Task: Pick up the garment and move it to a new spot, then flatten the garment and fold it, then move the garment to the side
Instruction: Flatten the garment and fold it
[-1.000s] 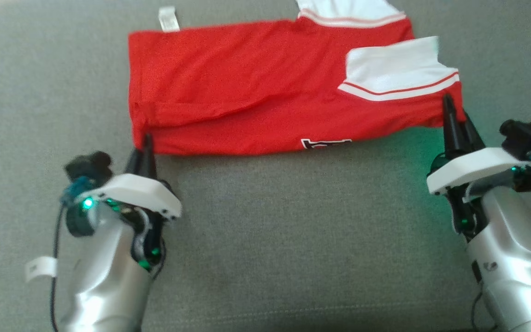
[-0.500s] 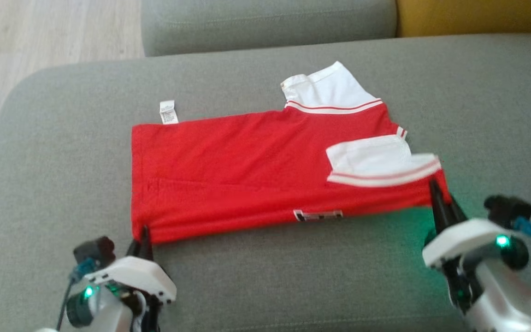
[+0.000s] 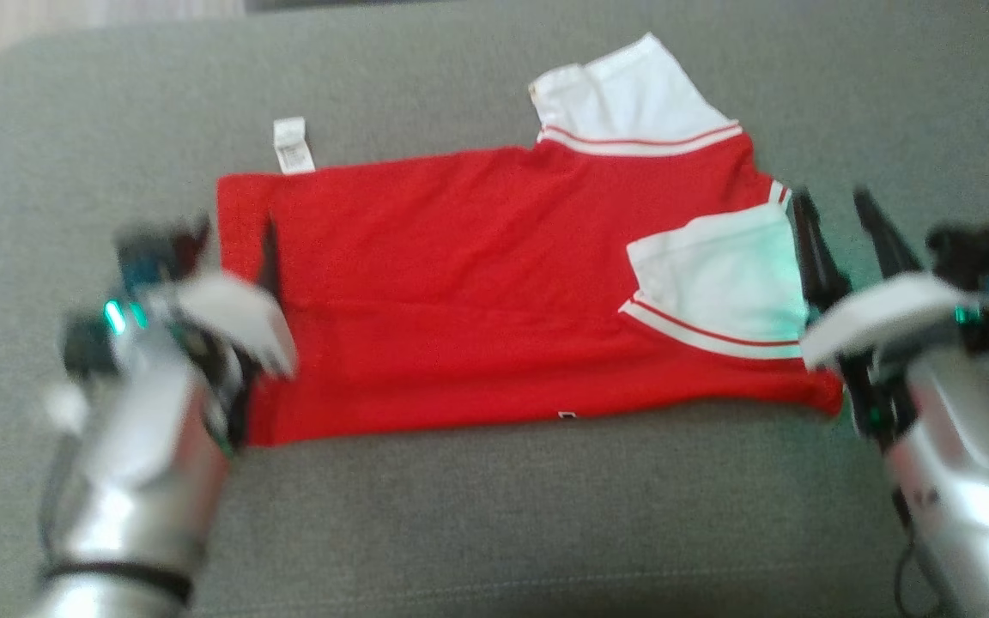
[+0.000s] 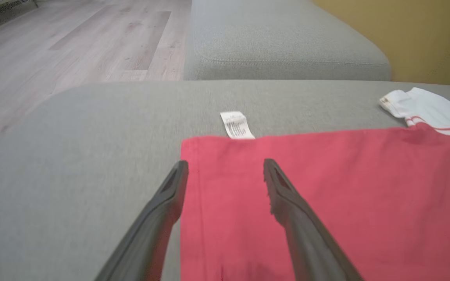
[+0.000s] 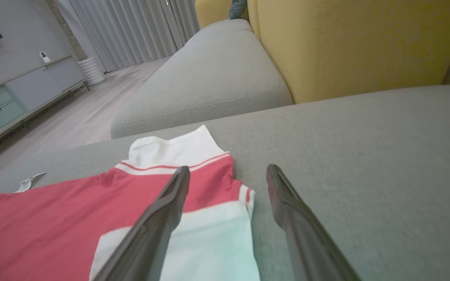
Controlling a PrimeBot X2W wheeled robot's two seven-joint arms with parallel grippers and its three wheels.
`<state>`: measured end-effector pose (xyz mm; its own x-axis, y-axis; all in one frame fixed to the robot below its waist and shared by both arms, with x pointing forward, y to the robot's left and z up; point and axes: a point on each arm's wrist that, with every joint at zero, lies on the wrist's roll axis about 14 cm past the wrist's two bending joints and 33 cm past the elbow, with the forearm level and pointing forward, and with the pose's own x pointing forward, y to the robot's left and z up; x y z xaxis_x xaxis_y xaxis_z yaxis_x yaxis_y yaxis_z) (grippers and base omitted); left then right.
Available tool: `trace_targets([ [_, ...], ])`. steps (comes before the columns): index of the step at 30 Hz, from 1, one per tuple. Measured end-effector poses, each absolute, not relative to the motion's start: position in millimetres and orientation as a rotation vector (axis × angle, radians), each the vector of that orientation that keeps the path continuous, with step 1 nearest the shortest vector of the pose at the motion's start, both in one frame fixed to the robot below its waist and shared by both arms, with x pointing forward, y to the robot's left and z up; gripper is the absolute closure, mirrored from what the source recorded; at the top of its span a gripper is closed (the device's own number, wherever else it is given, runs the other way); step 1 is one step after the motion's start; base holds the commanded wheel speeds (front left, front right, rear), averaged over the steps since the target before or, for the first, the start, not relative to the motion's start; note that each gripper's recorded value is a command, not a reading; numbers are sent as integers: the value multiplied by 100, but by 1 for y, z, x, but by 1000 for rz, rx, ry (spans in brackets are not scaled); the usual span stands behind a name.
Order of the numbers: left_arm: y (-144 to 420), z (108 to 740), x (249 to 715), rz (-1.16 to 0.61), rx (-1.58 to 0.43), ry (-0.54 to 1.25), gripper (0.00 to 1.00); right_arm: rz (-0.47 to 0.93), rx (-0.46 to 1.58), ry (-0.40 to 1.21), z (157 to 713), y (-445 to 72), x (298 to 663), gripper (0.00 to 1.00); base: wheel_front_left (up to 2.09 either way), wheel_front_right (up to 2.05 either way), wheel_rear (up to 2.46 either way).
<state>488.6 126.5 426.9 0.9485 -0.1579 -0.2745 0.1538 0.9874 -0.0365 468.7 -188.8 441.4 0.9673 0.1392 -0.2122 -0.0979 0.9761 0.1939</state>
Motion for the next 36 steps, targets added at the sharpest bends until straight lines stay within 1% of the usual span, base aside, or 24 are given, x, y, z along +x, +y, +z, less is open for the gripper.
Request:
trace_targets([
  [3,132,436,522,-185,45,299,0,158,155,207,450,-179,490,0,0,0,0],
  [5,135,432,535,-198,76,335,0,178,145,205,450,-173,499,0,0,0,0],
  [13,142,376,547,-247,138,568,0,225,153,234,438,-155,514,0,0,0,0],
  [19,136,363,552,-263,117,603,0,224,142,241,432,-159,518,0,0,0,0],
  [24,141,364,556,-244,118,600,0,227,145,254,426,-158,520,0,0,0,0],
  [30,153,364,555,-206,116,593,0,251,135,212,438,-152,535,0,0,0,0],
  [36,158,359,552,-190,99,612,0,268,136,226,433,-146,535,0,0,0,0],
])
